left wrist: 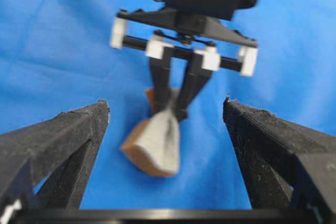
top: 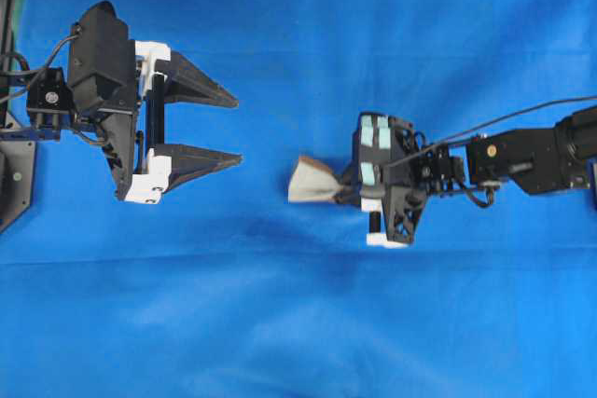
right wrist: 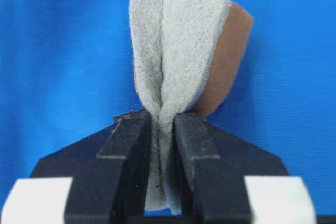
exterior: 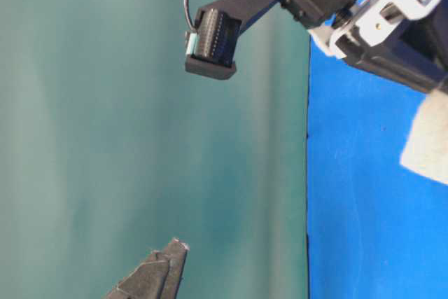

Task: Hand over the sponge with the left arm and wipe it with the right arm.
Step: 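Move the held sponge back and forth with the right gripper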

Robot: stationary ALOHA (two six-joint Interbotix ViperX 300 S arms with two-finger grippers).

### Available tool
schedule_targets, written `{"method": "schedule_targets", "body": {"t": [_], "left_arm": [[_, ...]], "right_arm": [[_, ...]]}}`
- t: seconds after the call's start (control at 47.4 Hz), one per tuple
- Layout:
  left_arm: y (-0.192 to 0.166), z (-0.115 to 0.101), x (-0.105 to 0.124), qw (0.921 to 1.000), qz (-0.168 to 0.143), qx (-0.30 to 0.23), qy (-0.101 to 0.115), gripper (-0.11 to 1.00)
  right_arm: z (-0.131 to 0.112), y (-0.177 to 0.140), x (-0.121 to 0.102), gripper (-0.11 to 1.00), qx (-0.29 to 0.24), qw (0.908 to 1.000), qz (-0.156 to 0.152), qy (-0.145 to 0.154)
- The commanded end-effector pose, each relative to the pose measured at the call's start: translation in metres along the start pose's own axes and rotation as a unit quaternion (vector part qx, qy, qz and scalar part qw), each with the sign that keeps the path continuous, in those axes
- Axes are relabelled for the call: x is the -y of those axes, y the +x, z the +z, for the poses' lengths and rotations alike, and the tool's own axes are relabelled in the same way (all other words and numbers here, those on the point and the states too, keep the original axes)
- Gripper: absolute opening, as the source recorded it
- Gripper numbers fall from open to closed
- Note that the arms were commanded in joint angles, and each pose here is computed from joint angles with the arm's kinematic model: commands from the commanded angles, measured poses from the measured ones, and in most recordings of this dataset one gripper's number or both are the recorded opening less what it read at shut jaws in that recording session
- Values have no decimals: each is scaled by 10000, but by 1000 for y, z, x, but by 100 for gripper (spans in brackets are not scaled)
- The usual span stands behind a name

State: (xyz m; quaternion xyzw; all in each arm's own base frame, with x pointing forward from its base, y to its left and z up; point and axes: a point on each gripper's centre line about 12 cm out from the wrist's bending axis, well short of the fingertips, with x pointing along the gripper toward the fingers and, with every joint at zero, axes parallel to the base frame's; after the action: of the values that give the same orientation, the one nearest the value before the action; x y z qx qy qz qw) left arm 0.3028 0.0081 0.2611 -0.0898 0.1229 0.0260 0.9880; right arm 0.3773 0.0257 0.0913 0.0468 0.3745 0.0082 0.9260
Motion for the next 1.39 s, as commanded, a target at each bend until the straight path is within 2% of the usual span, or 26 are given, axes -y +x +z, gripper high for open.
{"method": "schedule_targets", "body": {"t": [0.0,0.105,0.19,0.422,0.611,0.78,0.907,1.075,1.265,1.37], "left_arm": [[0,7,0,9999,-7,123,3,87],[0,7,1,9999,-15,122,5,87],[0,7,0,9999,-7,123,3,87],[0,7,1,9999,-15,122,-2,87],[0,6,1,9999,-14,114,-2,87],[0,7,1,9999,-15,122,5,87],[0,6,0,9999,-6,116,11,87],[0,6,1,9999,-13,115,13,87],[0,4,0,10000,-9,92,13,87],[0,4,0,10000,-9,92,5,87]], "right_arm": [[10,-6,-17,20,148,9997,165,-98],[10,-6,-11,20,95,9998,103,-130],[9,-6,5,20,37,10000,-54,-72],[11,-19,83,19,50,9970,-775,-58],[17,-33,147,19,134,9903,-1380,-108],[19,-39,174,19,160,9862,-1638,-155],[21,-38,175,19,164,9862,-1641,-172],[20,-33,159,19,141,9887,-1485,-162],[20,-19,104,19,108,9949,-956,-309],[16,-13,69,19,62,9977,-629,-252]]}}
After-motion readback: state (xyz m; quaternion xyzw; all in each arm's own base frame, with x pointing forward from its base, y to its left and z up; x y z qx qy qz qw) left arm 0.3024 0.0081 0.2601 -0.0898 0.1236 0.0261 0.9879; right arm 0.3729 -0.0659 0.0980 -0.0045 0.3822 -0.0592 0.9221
